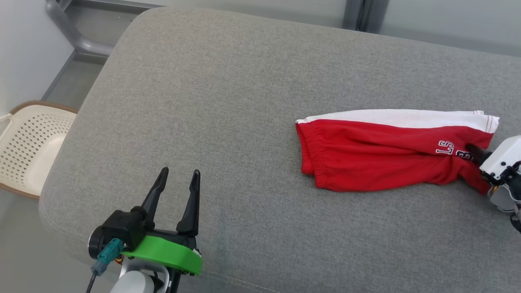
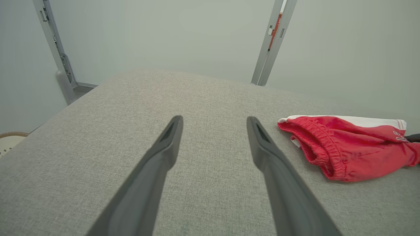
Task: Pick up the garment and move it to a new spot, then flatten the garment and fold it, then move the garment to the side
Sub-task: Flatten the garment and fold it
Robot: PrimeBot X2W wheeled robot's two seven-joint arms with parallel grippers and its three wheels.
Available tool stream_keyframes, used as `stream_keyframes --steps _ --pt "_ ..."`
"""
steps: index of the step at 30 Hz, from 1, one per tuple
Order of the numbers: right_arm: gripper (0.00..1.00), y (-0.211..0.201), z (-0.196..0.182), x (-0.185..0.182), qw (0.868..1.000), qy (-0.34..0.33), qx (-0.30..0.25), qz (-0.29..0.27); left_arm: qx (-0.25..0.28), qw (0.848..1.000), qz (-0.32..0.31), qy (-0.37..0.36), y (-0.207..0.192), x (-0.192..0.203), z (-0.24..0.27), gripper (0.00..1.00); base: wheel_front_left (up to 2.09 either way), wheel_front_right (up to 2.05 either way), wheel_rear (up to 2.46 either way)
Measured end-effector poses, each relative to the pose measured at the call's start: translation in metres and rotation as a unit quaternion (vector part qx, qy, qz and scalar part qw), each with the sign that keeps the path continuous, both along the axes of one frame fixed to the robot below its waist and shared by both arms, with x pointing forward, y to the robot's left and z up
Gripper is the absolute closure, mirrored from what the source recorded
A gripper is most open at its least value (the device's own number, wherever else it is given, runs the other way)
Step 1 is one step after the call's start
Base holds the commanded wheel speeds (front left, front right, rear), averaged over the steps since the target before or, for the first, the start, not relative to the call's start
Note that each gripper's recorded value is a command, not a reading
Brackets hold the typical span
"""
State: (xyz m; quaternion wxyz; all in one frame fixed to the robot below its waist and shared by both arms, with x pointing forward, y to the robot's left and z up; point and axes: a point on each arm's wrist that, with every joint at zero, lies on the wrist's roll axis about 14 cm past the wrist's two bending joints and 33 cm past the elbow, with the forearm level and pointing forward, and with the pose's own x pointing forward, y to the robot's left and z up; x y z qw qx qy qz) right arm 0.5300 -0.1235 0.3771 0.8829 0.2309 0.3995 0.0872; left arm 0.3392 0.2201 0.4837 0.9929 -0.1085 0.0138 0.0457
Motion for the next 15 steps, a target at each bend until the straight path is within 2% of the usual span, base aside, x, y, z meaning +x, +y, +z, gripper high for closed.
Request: stream_keyframes --steps 3,5,6,15 --pt "0.00 0.014 0.003 -0.003 1.000 0.000 0.024 0.002 0.000 1.000 0.001 0.001 0.000 -0.002 -0.001 0.00 0.00 0.00 0.00" --pt "0.70 0.020 0.007 -0.002 0.999 -0.012 0.033 0.001 0.000 1.000 -0.001 0.001 -0.001 -0.002 -0.001 0.00 0.00 0.00 0.00" --pt "1.00 0.019 0.009 -0.002 0.999 -0.023 0.033 -0.003 0.000 1.000 -0.002 0.000 -0.001 -0.002 -0.001 0.00 0.00 0.00 0.00" --pt "1.00 0.003 0.031 0.004 0.993 -0.100 0.037 -0.042 0.001 1.000 -0.017 -0.003 -0.009 0.001 -0.001 0.00 0.00 0.00 0.00"
